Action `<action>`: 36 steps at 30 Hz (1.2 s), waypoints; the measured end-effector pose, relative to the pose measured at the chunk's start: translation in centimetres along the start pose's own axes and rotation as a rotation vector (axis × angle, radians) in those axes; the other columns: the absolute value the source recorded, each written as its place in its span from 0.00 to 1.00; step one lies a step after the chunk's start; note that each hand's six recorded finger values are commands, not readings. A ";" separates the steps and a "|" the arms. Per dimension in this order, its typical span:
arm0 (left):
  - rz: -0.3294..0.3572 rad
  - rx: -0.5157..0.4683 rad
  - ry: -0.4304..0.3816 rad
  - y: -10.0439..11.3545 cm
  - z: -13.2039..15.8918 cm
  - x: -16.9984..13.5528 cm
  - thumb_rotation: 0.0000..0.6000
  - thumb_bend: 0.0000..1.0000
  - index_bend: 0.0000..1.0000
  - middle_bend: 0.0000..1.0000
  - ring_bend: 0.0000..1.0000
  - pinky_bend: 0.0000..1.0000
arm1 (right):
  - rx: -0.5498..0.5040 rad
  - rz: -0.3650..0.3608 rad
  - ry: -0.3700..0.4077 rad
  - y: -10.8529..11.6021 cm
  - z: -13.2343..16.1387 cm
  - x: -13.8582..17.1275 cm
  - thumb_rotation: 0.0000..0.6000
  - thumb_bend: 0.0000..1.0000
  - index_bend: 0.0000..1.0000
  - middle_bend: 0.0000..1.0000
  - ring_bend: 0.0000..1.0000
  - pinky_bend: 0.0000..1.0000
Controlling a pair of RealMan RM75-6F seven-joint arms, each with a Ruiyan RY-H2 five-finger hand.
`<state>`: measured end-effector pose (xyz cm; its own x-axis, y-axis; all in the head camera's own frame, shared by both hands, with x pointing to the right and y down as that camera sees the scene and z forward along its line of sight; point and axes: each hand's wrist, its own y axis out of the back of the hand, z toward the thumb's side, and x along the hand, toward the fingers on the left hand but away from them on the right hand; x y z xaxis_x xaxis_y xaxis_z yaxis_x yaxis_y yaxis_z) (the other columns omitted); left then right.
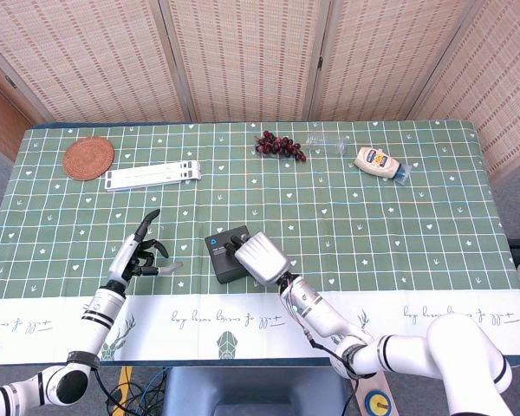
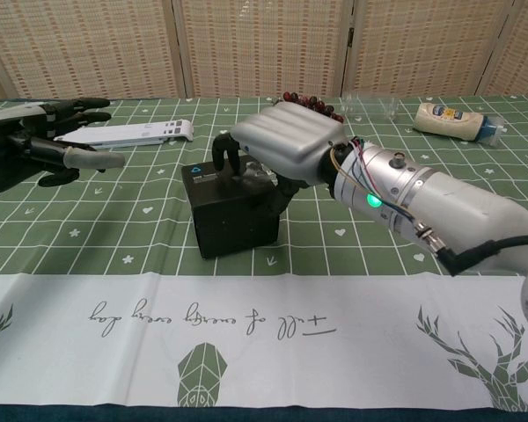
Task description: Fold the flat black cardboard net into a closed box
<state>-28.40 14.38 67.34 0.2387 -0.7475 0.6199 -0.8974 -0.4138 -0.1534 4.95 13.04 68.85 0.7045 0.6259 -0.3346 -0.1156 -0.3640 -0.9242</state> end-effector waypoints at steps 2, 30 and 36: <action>0.000 -0.001 -0.004 0.1 0.1 -0.1 1.00 0.13 0.00 0.00 0.52 0.91 | 0.016 -0.009 0.005 -0.3 0.0 0.1 1.00 0.25 0.36 0.39 0.73 1.00; -0.004 0.158 -0.075 0.8 1.0 -0.5 1.00 0.13 0.00 0.00 0.42 0.84 | -0.030 -0.054 -0.026 1.2 -1.5 1.7 1.00 0.29 0.21 0.24 0.65 1.00; 0.078 0.412 -0.123 2.9 0.9 -0.7 1.00 0.13 0.00 0.00 0.38 0.82 | -0.087 -0.056 -0.097 4.2 -4.7 4.7 1.00 0.30 0.20 0.24 0.50 0.91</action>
<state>-30.82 13.26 65.76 0.2410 -0.8307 0.5018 -0.6974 -0.5078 -0.5058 11.07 11.26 64.21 0.6366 0.7091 -0.3032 -0.0137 -0.3827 -0.9238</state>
